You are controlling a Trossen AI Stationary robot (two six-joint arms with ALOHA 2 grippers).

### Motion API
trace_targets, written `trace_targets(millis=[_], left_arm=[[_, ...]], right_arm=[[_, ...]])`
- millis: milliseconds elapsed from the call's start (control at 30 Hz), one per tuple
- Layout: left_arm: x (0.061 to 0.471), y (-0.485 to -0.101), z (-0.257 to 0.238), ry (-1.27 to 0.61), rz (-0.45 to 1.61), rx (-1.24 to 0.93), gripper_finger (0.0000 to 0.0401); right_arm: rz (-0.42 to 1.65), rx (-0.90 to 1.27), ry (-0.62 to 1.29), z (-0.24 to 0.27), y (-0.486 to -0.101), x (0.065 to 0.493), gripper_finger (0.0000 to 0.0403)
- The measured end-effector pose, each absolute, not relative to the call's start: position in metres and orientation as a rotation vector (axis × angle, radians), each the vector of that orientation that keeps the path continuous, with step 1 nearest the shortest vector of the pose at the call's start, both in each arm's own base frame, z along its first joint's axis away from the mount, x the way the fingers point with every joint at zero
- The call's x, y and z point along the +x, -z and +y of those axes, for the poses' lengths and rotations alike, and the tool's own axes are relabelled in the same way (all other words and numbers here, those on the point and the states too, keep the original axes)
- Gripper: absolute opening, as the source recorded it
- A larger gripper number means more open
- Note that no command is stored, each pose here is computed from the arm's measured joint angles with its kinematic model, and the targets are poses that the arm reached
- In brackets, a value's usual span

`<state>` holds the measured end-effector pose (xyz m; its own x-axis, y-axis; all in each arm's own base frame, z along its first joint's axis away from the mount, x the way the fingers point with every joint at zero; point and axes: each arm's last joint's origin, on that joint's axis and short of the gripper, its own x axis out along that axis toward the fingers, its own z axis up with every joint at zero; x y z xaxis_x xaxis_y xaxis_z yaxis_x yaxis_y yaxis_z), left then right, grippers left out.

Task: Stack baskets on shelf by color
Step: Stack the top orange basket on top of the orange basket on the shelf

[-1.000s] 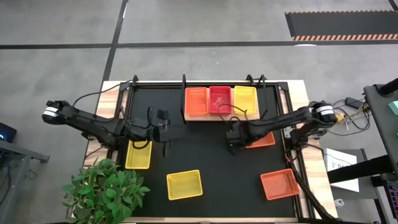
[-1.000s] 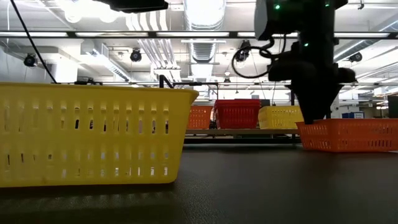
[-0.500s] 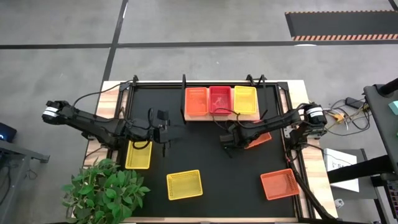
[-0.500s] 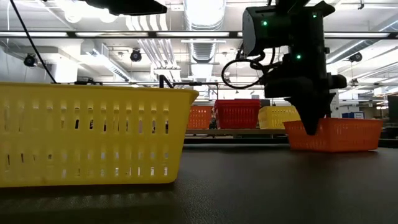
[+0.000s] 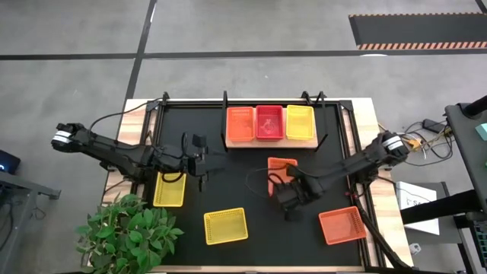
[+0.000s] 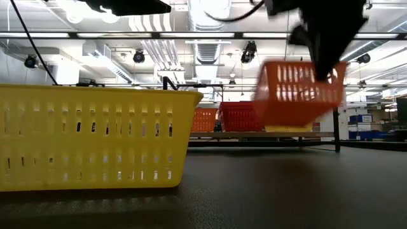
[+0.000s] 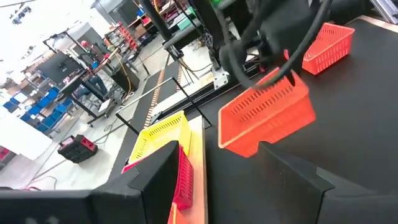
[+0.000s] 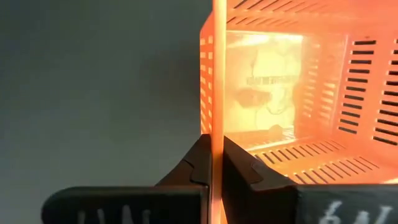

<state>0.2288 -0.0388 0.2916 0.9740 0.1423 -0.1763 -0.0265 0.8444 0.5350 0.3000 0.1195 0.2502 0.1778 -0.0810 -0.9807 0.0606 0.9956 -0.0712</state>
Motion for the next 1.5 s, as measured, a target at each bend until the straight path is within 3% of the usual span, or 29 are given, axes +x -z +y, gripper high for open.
trace_targets(millis=[367,767,1067,1500], left_arm=[[0.227,-0.305,-0.037,-0.120,0.181,0.682,0.0203],[0.210,-0.310,-0.029,-0.286,0.183,0.688,0.0203],[0.208,-0.310,-0.029,-0.284,0.188,0.689,0.0203],[0.208,-0.310,-0.029,-0.284,0.188,0.694,0.0203]], right_arm=[[1.158,-0.291,0.226,0.110,-0.297,0.317,0.0009],[1.034,-0.433,0.285,0.009,-0.308,0.360,0.0008],[0.939,-0.276,0.202,-0.072,-0.286,0.385,0.0008],[1.026,-0.286,0.200,-0.094,-0.251,0.397,0.0010]])
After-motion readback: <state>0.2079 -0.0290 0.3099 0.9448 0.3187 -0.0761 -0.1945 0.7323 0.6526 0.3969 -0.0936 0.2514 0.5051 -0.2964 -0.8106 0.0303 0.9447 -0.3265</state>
